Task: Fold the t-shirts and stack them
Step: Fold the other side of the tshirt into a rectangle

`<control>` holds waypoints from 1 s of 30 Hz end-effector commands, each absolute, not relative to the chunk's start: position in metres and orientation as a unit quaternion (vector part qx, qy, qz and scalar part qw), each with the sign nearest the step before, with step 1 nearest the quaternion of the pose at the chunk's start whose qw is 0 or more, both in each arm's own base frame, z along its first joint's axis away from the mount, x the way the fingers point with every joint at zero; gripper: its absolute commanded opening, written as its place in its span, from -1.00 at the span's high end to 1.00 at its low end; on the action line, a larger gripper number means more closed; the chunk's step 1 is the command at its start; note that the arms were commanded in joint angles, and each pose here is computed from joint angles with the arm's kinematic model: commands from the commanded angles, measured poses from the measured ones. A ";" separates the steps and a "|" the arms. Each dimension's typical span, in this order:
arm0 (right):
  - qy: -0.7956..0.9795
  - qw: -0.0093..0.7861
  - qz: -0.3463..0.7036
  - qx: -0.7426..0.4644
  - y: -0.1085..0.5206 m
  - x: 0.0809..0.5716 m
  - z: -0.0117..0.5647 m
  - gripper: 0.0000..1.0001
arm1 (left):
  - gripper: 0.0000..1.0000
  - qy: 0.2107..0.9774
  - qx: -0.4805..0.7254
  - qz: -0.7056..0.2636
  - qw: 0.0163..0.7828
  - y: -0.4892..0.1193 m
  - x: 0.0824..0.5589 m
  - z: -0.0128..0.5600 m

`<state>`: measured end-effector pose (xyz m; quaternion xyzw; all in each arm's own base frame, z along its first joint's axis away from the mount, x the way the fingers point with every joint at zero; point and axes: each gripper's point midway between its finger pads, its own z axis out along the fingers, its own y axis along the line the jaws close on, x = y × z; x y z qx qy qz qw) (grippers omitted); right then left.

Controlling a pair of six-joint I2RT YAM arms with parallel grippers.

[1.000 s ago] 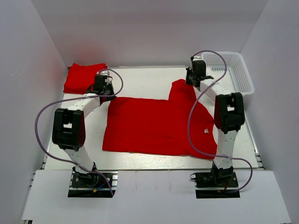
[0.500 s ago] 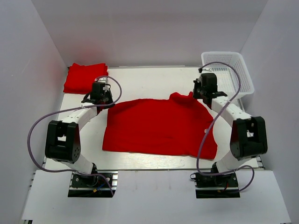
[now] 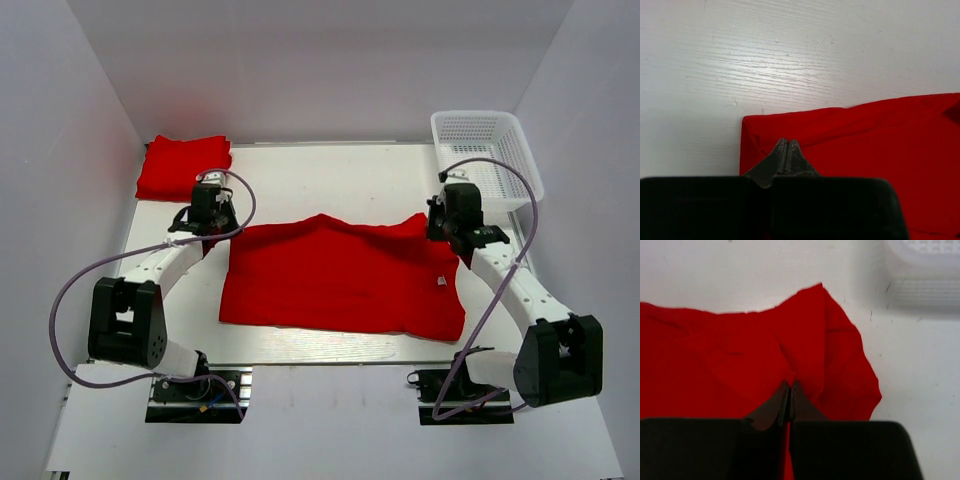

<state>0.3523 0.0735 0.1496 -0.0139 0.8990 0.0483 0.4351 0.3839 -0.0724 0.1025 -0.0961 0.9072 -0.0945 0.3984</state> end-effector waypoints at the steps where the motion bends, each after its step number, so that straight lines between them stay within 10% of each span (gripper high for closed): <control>1: 0.914 0.404 0.043 -0.012 0.070 0.327 0.136 1.00 | 1.00 0.898 -0.103 -0.093 0.416 -0.070 0.376 0.116; 30: 0.934 0.350 0.068 0.008 0.067 0.251 0.134 1.00 | 1.00 0.899 -0.169 -0.011 0.405 -0.036 0.364 0.100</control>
